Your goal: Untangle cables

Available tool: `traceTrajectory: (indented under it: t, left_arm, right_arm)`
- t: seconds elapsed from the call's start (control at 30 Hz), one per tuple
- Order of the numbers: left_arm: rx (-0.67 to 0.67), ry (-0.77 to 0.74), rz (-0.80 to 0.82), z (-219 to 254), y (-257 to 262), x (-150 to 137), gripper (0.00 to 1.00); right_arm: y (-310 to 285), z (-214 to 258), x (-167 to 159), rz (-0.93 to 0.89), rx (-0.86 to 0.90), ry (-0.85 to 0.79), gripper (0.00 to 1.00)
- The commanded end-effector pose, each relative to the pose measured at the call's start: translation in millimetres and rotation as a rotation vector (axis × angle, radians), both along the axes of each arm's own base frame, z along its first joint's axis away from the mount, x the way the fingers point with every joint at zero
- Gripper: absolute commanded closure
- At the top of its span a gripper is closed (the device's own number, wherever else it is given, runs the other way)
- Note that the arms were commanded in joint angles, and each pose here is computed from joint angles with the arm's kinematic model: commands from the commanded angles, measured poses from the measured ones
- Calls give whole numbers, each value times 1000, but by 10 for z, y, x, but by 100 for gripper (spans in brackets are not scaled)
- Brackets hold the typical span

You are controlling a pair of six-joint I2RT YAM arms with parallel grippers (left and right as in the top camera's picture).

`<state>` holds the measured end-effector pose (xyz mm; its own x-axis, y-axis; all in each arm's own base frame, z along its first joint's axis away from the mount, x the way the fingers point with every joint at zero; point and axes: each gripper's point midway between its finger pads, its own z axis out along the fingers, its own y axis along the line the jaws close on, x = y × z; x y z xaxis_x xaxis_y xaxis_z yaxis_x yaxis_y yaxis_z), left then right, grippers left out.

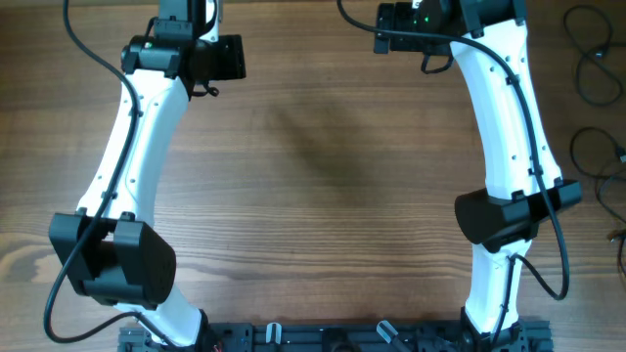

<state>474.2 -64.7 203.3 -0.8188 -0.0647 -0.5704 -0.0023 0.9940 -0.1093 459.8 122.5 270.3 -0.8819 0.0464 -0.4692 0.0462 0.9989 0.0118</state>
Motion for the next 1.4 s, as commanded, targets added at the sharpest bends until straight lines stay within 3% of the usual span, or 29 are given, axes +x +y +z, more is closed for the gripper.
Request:
traceTrajectory:
  t: [0.0, 0.43, 0.77, 1.07, 1.23, 1.37]
  left_arm:
    - [15, 3, 24, -14, 51, 3, 35]
    - [17, -6, 21, 11, 52, 10, 37]
    - [23, -15, 11, 40, 52, 8, 38]
    - [28, -9, 5, 44, 54, -16, 39]
    - [44, -33, 14, 105, 72, 2, 40]
    - [82, -54, 9, 159, 120, 13, 40]
  right_arm:
    - [-19, -56, 69, -15, -7, -3, 0]
    - [45, 390, 747, 8, -31, -337, 12]
    - [7, -93, 924, 23, -123, -303, 25]
    - [-2, 320, 1184, 45, -139, -488, 19]
    - [-609, 105, 1117, -81, -240, -400, 19]
    - [-924, -16, 911, -137, -257, -383, 12]
